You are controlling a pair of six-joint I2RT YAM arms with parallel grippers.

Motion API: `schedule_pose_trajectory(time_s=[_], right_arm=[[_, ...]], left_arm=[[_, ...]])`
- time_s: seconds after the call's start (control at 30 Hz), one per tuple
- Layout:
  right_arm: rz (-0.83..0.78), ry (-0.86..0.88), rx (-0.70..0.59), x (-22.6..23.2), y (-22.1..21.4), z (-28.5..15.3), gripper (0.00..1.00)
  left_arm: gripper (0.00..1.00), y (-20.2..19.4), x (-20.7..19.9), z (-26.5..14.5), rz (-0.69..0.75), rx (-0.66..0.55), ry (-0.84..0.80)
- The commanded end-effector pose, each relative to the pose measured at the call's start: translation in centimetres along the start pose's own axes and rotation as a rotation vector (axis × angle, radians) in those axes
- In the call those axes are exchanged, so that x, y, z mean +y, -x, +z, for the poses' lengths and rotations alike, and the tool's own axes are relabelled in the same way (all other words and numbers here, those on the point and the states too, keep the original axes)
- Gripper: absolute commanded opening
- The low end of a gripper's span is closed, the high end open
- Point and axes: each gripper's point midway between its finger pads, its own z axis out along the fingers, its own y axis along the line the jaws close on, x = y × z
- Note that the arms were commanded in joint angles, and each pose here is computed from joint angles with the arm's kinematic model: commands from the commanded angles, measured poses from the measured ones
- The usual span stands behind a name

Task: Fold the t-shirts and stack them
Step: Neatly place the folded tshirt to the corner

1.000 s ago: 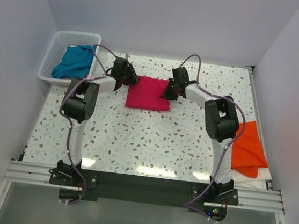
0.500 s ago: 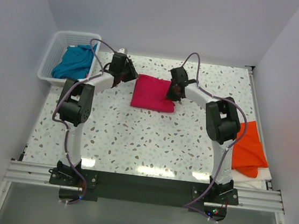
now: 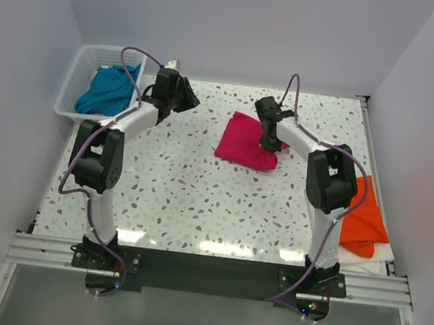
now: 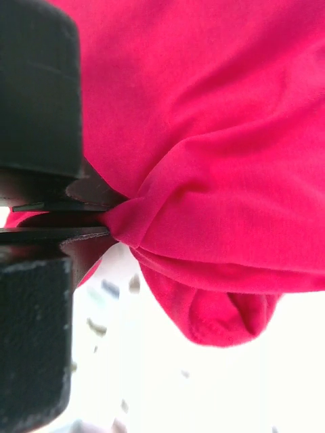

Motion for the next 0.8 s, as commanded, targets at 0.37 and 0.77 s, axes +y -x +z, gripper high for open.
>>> schedule_pose_trajectory(time_s=[0.37, 0.77], right_arm=[[0.217, -0.414, -0.113, -12.6, 7.0, -6.3, 0.00], [0.310, -0.581, -0.075, -21.4, 8.6, -8.9, 0.00]], left_arm=[[0.38, 2.2, -4.3, -4.4, 0.034, -0.042, -0.103], [0.38, 1.6, -6.6, -5.2, 0.050, -0.017, -0.148]])
